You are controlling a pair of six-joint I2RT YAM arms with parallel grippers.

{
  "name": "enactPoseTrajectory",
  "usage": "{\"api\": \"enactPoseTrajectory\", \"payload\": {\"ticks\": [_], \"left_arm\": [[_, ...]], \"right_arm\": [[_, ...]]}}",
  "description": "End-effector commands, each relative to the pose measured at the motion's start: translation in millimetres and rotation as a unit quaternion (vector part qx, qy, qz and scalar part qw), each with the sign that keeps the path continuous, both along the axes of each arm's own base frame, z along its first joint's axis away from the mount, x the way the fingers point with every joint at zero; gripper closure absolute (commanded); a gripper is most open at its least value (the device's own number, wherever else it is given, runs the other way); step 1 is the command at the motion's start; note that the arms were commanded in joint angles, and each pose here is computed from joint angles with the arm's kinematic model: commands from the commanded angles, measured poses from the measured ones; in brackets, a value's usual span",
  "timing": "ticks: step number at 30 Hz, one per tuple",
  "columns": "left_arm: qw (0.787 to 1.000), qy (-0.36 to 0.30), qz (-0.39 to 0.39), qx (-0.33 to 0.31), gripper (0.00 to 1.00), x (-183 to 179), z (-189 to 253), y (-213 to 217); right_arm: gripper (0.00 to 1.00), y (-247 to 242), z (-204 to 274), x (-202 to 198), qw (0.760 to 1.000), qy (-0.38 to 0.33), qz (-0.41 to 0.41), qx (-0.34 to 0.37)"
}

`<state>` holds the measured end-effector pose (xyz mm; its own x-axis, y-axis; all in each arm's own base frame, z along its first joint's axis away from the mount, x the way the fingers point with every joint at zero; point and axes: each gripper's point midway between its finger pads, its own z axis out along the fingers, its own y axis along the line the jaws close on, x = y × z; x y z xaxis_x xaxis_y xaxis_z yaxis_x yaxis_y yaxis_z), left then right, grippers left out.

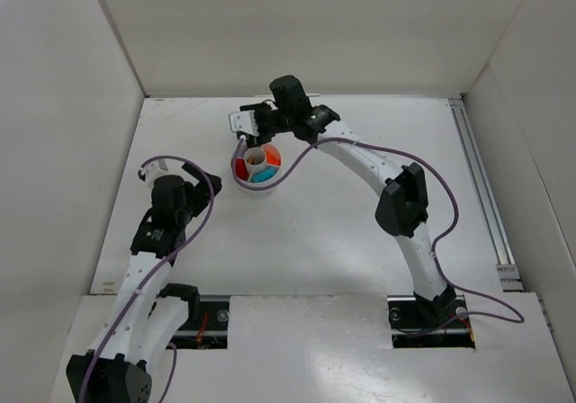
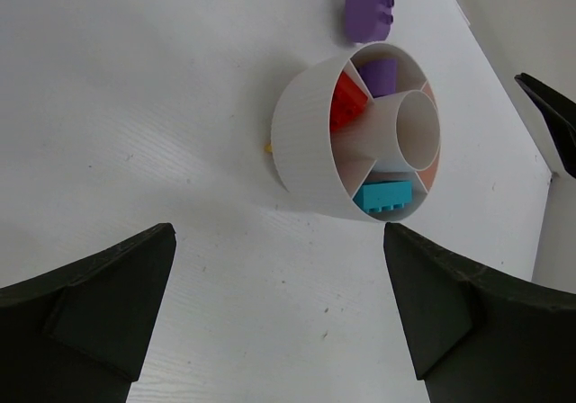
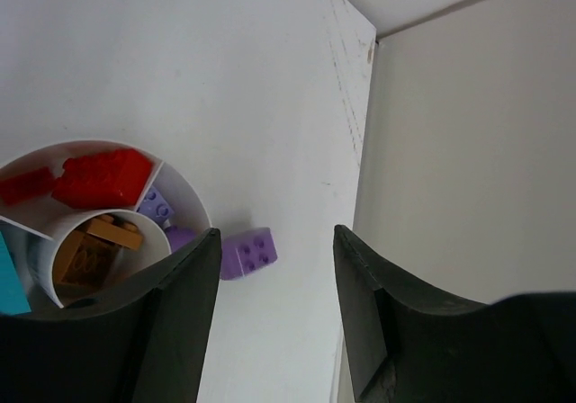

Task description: Sort the legos into containers by color

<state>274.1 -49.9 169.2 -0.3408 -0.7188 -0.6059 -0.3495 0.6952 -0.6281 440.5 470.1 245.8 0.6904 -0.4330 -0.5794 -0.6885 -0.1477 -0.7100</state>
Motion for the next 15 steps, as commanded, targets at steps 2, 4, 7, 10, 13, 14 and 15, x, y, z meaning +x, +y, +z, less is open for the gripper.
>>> {"api": "enactPoseTrajectory", "payload": {"ticks": [2, 4, 7, 10, 13, 14, 15], "left_arm": [[0.999, -0.033, 0.002, -0.006, 0.00, 17, 27, -3], [0.999, -0.041, 0.003, 0.001, 0.00, 32, 37, -3], [0.999, -0.040, 0.004, 0.014, 0.00, 57, 48, -4], [0.998, -0.044, -0.018, 0.047, 0.00, 87, 60, -7], [0.994, -0.031, -0.058, 0.091, 0.00, 114, 49, -13], [0.991, -0.050, -0.074, 0.099, 0.00, 128, 63, -16], [0.987, -0.053, -0.098, 0.113, 0.00, 136, 64, -21]], "right_arm": [[0.41, -17, 60, 2, 0.997, -0.004, -0.041, 0.063], [0.36, -26, 69, 6, 0.995, 0.000, -0.051, 0.088], [0.26, -49, 70, 5, 0.991, 0.029, -0.069, 0.107], [0.00, -76, 74, 9, 0.988, 0.033, -0.099, 0.111], [0.00, -107, 68, 21, 0.982, 0.038, -0.150, 0.106], [0.00, -118, 65, 27, 0.979, 0.042, -0.169, 0.105], [0.00, -134, 58, 37, 0.975, 0.050, -0.188, 0.103]]}}
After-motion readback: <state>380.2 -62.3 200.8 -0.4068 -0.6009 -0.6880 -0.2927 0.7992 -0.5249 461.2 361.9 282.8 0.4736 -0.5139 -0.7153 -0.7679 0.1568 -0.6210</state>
